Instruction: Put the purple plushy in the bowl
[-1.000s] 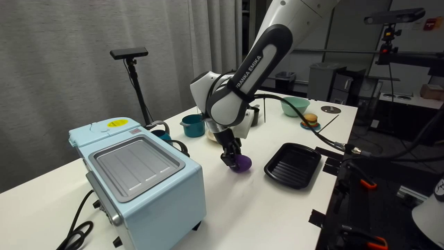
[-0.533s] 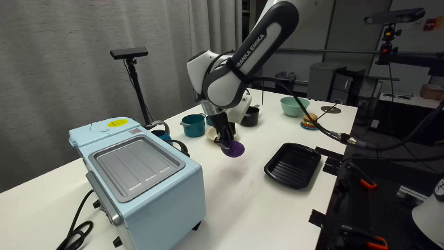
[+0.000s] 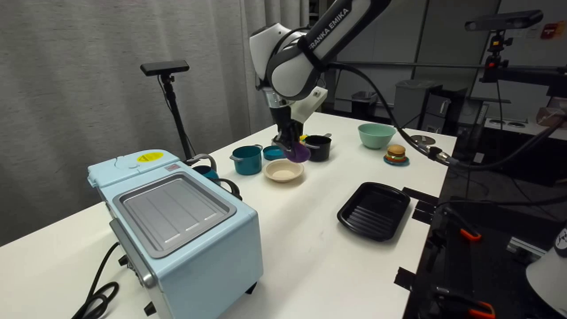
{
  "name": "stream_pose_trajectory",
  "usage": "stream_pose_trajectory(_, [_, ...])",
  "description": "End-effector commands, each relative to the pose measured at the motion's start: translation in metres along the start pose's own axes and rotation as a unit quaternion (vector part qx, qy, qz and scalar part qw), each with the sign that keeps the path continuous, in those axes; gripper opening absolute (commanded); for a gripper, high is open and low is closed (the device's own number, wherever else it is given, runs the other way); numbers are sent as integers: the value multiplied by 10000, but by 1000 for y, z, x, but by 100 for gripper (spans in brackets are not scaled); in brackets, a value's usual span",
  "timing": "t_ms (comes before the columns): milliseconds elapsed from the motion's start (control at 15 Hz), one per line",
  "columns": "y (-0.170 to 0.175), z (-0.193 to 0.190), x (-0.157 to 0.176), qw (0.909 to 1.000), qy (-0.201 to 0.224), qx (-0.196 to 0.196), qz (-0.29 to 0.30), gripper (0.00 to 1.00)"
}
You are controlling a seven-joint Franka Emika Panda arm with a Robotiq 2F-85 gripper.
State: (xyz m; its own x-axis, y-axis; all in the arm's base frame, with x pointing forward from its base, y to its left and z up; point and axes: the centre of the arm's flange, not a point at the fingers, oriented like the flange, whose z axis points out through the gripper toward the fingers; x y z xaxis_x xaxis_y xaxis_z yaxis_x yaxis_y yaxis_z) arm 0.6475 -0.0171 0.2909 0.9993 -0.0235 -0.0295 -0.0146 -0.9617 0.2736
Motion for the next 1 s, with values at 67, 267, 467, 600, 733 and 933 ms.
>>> stream_pose_trajectory(67, [46,5,30,9963,274,-195,786,6])
stream_pose_trajectory(267, [64,15,48,9930,341,-205,1111,6])
stream_pose_trajectory(467, [63,30,68,9917,291,-170,1238,6])
stream_pose_trajectory(600, [55,41,82,9917,248,-135,1257,6])
stream_pose_trajectory(733, [46,53,94,9916,209,-111,1272,6])
stream_pose_trajectory(933, [32,72,106,9915,141,-99,1287,6])
